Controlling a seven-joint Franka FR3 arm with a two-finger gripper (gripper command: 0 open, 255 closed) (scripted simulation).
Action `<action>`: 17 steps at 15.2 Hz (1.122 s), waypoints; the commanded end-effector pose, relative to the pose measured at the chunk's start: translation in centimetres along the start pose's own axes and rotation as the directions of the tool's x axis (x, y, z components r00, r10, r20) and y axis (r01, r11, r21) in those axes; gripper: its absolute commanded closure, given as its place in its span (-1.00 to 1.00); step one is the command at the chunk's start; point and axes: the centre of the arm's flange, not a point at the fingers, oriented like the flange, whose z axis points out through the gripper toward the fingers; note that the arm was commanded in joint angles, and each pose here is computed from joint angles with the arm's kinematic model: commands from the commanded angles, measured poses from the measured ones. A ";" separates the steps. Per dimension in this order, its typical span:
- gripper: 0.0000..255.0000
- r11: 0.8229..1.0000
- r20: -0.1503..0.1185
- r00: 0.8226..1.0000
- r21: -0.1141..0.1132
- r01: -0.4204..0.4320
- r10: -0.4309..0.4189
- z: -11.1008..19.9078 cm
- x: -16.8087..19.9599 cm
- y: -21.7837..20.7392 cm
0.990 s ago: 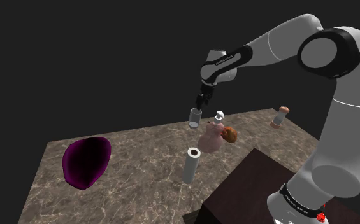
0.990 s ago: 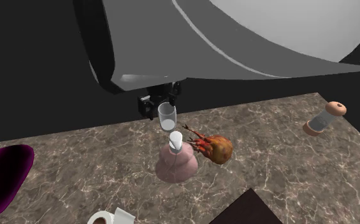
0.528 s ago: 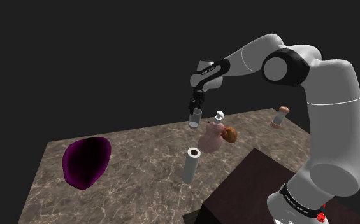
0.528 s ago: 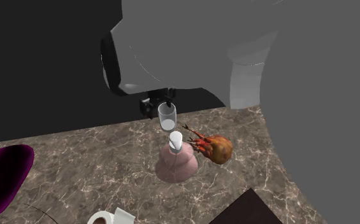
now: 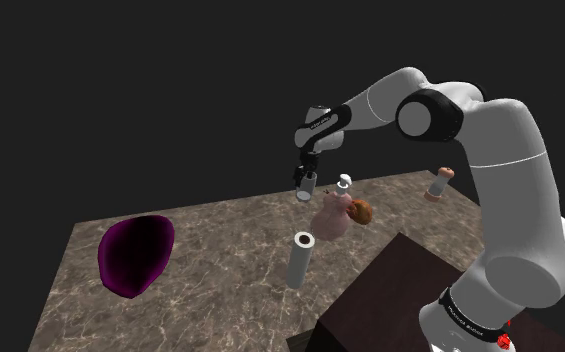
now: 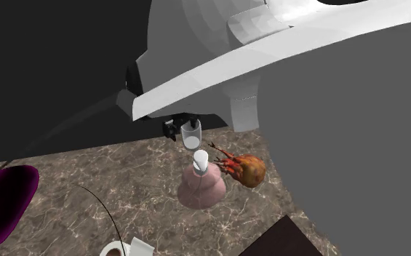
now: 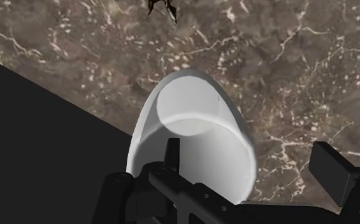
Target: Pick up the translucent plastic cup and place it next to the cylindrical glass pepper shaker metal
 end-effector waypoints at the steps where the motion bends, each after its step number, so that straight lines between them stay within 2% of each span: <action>1: -1.00 1.000 0.000 1.000 0.000 0.000 0.000 0.8 0.0 0.0; 8: -1.00 1.000 0.000 1.000 0.000 0.000 0.000 0.8 0.0 0.0; 9: 1.00 1.000 0.000 1.000 0.000 0.000 0.000 0.8 0.0 0.0; 17: 1.00 1.000 0.000 1.000 0.000 0.000 0.000 0.8 0.0 0.0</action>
